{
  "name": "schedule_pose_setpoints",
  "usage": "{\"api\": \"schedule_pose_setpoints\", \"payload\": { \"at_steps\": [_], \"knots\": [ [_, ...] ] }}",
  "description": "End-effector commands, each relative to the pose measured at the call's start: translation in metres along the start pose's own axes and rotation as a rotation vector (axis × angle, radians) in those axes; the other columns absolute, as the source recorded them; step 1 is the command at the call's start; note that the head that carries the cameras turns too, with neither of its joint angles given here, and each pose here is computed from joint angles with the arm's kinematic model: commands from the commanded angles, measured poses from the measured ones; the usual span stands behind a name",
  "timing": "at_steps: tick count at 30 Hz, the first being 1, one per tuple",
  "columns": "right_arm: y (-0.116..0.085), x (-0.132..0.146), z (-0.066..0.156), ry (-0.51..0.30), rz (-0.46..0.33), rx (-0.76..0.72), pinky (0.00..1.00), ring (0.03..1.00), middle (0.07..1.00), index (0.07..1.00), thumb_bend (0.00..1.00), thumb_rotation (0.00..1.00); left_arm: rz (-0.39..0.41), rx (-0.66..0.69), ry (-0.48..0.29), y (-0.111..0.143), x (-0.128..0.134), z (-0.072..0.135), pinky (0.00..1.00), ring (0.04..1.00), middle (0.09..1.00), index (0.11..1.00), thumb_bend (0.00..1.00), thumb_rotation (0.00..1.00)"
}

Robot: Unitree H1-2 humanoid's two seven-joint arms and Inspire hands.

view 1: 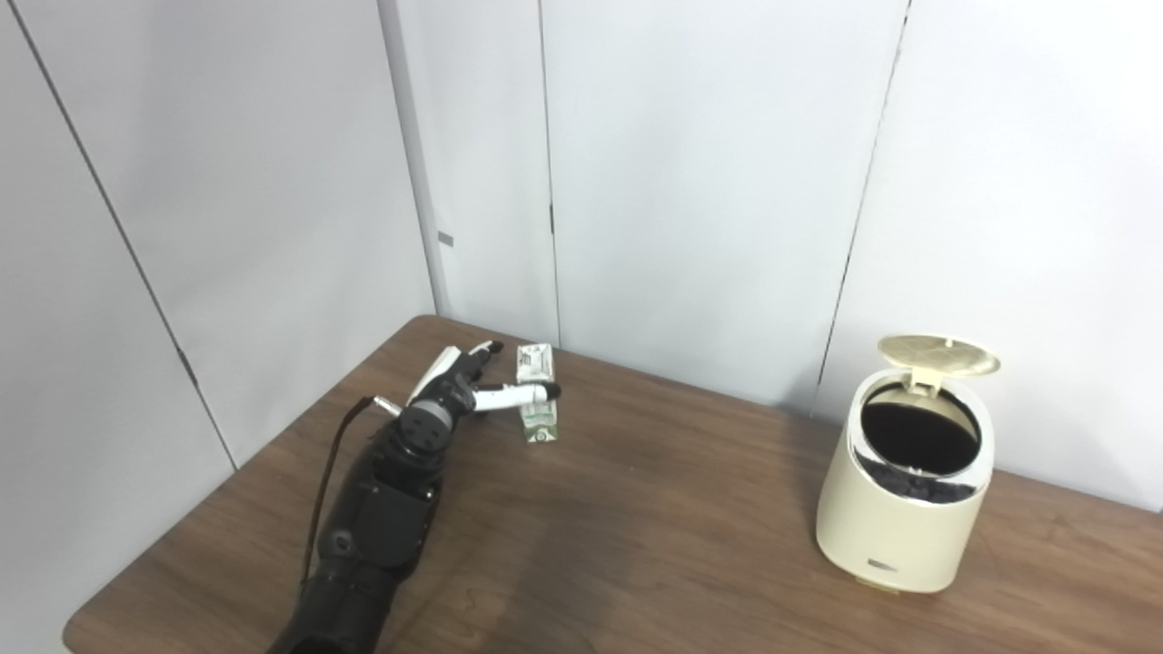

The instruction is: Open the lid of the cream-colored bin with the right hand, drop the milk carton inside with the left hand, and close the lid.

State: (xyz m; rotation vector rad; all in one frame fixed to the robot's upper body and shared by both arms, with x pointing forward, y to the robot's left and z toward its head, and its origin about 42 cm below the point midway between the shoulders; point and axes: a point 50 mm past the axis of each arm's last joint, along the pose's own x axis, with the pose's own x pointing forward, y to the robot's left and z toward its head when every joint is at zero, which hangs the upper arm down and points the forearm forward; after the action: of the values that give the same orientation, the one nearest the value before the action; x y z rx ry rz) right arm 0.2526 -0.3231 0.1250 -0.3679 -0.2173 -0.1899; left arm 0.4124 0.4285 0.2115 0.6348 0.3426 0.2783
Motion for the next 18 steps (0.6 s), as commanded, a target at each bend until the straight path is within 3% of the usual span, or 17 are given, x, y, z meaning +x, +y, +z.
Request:
{"api": "schedule_pose_setpoints", "payload": {
  "at_steps": [1,12,18],
  "knots": [
    [-0.0027,-0.0088,-0.0138,0.018,0.001,-0.021,0.51,0.633,0.666,0.629,0.27,0.55,0.021,0.024,-0.035,0.0182,0.0046,0.0153,0.83,0.935,0.97,1.0,1.0,0.42],
    [-0.0097,-0.0094,-0.0174,0.043,0.005,-0.033,0.47,0.615,0.655,0.617,0.26,0.57,-0.042,0.013,-0.077,0.0211,0.0076,0.014,0.89,0.958,0.979,0.996,1.0,0.37],
    [-0.0126,-0.0104,-0.0203,0.061,0.004,-0.034,0.41,0.574,0.632,0.603,0.28,0.57,-0.062,-0.036,-0.13,0.022,0.0068,0.015,0.89,0.946,0.961,0.973,0.97,0.26]
  ]
}}
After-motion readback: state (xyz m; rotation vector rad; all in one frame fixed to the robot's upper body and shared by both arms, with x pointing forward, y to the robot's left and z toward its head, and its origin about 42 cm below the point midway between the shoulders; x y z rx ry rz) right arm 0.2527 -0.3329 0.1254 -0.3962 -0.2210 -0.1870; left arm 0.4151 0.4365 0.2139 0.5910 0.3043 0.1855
